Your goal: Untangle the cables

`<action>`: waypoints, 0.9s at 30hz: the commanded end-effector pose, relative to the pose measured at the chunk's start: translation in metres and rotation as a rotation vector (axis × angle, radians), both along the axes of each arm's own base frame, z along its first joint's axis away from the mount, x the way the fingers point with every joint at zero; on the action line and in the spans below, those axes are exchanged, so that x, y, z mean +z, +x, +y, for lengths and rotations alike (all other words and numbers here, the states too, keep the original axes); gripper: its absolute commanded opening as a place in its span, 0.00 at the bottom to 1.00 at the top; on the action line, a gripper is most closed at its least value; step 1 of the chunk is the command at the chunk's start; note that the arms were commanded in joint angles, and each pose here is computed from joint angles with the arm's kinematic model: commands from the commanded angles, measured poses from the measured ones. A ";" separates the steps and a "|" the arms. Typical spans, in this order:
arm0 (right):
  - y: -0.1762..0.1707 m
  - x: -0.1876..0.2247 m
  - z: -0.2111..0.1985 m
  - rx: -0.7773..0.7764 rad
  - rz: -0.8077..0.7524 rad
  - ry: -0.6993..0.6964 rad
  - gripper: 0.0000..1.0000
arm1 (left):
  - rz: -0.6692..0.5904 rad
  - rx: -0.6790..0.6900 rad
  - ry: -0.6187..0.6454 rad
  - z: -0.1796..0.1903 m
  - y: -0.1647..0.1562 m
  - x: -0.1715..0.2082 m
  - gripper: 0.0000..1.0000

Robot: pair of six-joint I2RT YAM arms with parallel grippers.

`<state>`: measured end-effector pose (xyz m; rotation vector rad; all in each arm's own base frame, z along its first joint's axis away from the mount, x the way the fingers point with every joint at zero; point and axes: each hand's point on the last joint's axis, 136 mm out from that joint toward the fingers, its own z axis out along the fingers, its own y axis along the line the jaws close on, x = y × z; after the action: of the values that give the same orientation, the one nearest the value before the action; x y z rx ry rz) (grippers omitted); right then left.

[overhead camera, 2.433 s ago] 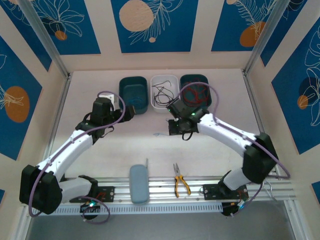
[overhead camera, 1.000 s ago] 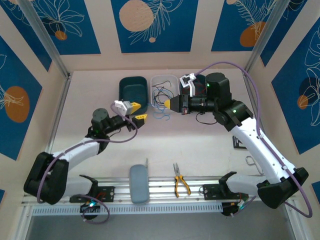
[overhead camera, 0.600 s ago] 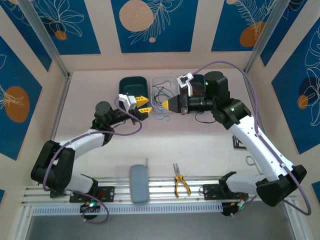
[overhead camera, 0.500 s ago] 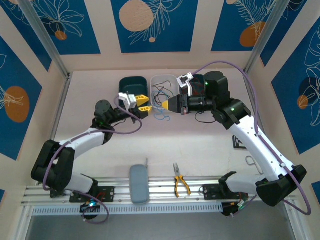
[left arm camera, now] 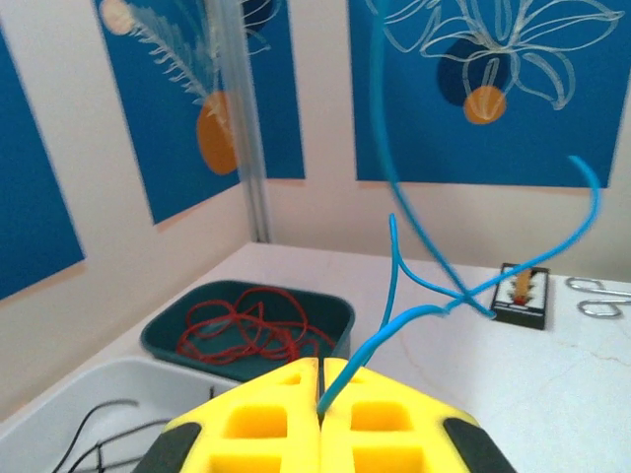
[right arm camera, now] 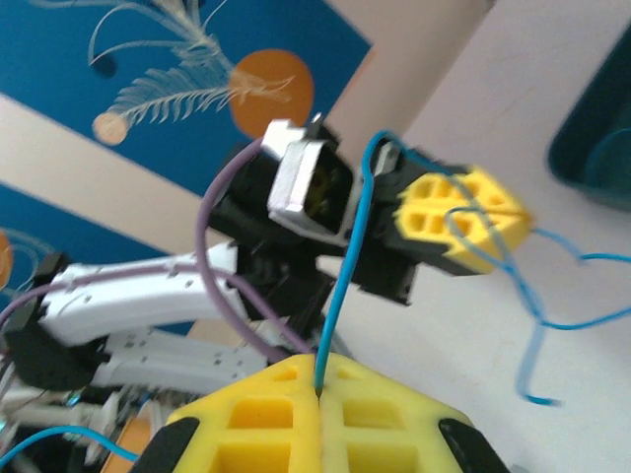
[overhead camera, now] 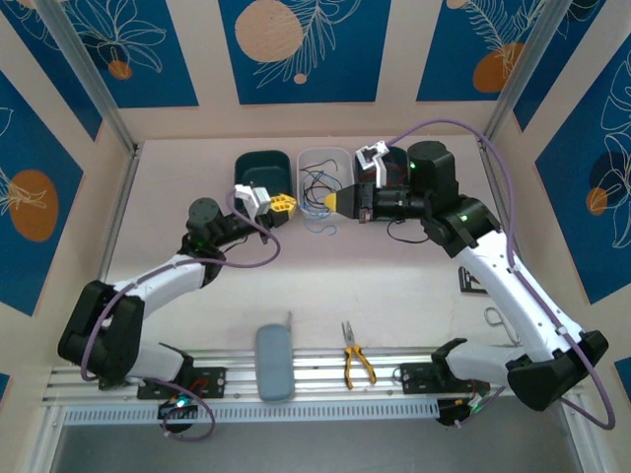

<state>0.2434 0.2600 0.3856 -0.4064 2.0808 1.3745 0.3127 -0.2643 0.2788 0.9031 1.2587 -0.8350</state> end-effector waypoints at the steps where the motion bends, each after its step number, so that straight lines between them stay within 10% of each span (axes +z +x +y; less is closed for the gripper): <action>1: 0.018 -0.006 -0.040 -0.248 -0.028 -0.081 0.00 | 0.008 0.097 0.021 0.013 0.001 -0.004 0.00; 15: 0.044 -0.020 -0.081 -0.478 0.018 -0.134 0.00 | 0.156 0.431 0.082 0.063 0.016 -0.031 0.00; 20: 0.063 -0.020 -0.057 -0.380 0.015 -0.171 0.00 | 0.218 0.437 0.077 0.064 0.015 -0.032 0.31; 27: 0.099 -0.004 -0.020 -0.274 -0.064 -0.224 0.00 | 0.251 0.475 0.084 0.075 0.006 -0.030 0.43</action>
<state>0.3436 0.2247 0.3628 -0.0953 2.1947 0.9567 0.3210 -0.1962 0.2419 0.5707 1.6329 -0.5489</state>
